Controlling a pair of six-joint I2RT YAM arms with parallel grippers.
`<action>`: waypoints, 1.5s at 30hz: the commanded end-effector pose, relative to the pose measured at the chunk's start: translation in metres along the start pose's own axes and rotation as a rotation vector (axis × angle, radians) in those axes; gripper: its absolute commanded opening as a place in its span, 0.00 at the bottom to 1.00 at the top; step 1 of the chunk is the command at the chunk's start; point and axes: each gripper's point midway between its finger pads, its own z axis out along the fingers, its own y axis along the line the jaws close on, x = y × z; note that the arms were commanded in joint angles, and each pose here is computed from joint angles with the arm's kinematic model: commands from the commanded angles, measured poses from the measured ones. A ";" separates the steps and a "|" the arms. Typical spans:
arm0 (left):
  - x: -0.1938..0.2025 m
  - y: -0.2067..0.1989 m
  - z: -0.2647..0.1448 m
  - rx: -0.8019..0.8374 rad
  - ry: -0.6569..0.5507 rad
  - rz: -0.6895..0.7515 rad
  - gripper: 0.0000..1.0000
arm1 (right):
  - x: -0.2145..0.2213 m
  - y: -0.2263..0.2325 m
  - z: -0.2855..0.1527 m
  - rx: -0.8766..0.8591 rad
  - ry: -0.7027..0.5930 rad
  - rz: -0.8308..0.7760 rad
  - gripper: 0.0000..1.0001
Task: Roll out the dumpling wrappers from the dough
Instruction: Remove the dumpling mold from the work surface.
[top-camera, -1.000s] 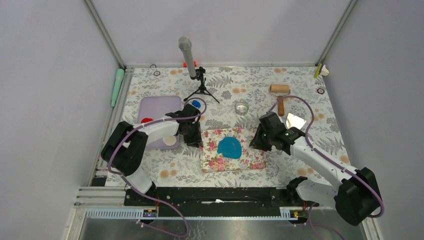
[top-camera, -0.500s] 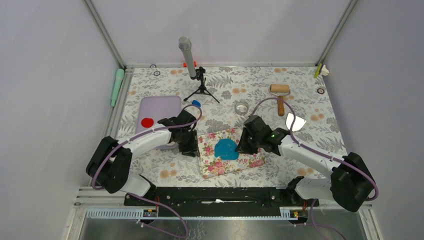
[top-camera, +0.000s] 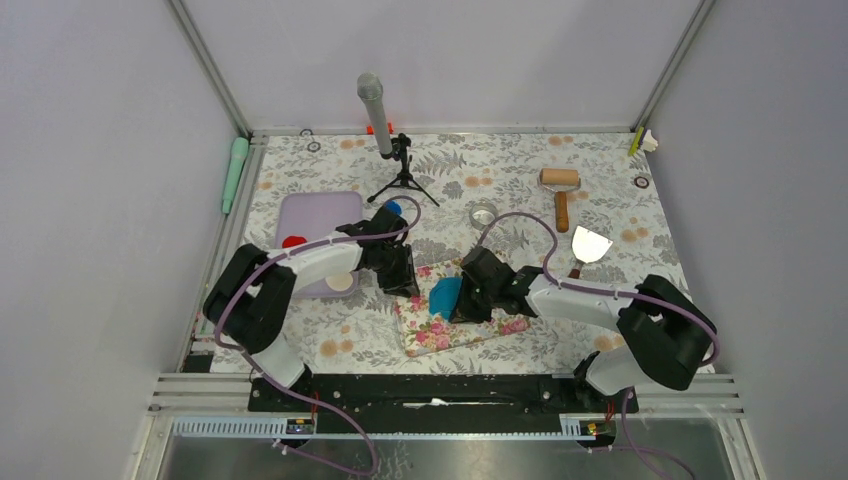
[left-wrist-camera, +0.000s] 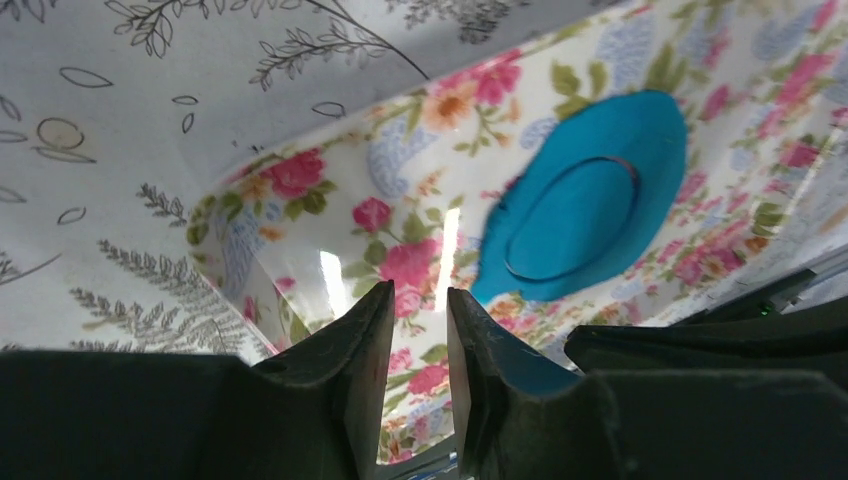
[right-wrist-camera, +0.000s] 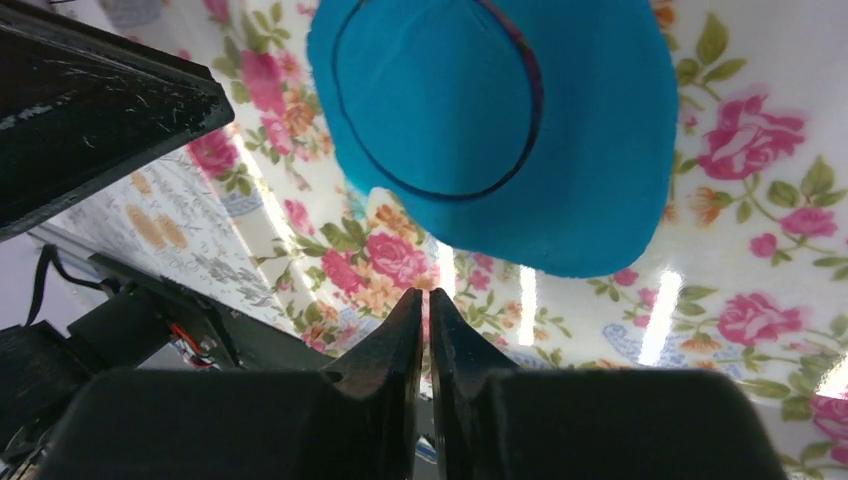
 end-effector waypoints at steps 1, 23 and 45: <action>-0.009 -0.010 0.011 0.037 -0.003 -0.005 0.29 | -0.005 0.011 0.010 -0.012 -0.007 0.002 0.12; -0.002 0.004 0.021 -0.010 0.034 0.000 0.28 | -0.016 0.006 0.019 0.059 -0.037 -0.011 0.02; 0.002 0.025 0.023 -0.070 0.052 0.001 0.27 | -0.018 -0.088 -0.001 0.356 -0.102 0.020 0.00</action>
